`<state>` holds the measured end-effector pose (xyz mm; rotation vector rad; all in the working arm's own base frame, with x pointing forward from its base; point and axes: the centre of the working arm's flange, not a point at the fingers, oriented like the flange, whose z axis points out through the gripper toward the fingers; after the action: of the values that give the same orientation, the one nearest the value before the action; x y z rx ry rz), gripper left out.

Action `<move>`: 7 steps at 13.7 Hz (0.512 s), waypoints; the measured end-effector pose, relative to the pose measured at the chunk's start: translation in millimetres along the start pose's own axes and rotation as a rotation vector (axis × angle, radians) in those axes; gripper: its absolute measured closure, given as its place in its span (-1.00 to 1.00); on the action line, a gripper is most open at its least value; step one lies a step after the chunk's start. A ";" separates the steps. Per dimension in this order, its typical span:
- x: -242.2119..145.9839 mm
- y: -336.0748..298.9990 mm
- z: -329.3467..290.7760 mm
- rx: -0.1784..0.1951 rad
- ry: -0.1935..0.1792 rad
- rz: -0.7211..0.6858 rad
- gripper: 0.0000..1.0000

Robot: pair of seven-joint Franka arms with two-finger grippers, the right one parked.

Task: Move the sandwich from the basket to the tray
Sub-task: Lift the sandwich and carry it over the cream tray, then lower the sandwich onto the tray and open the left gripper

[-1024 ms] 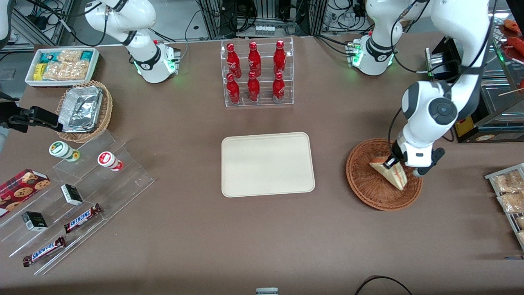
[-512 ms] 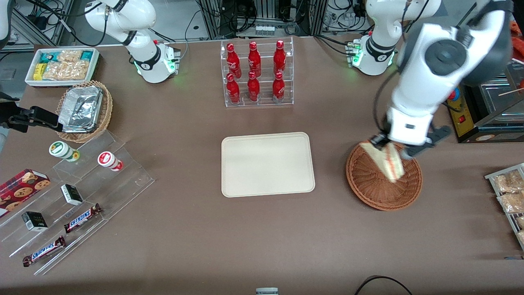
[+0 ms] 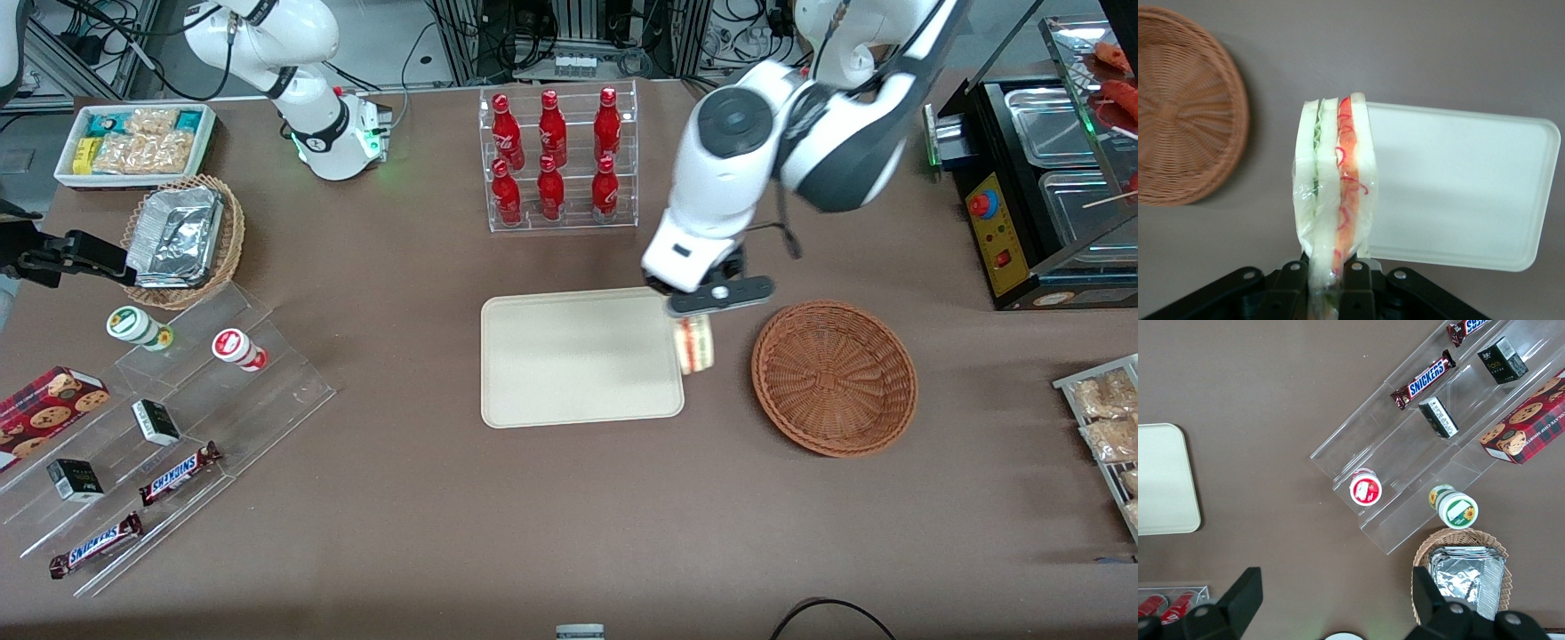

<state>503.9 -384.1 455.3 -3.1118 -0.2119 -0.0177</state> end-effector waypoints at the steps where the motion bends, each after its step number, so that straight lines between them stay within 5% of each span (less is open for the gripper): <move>1: -4.2 16.7 13.8 0.007 -0.007 0.019 0.67; 7: -22.3 83.9 91.2 0.006 -0.005 0.111 0.67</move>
<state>494.0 -468.1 362.1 -3.1125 -0.0389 -0.0070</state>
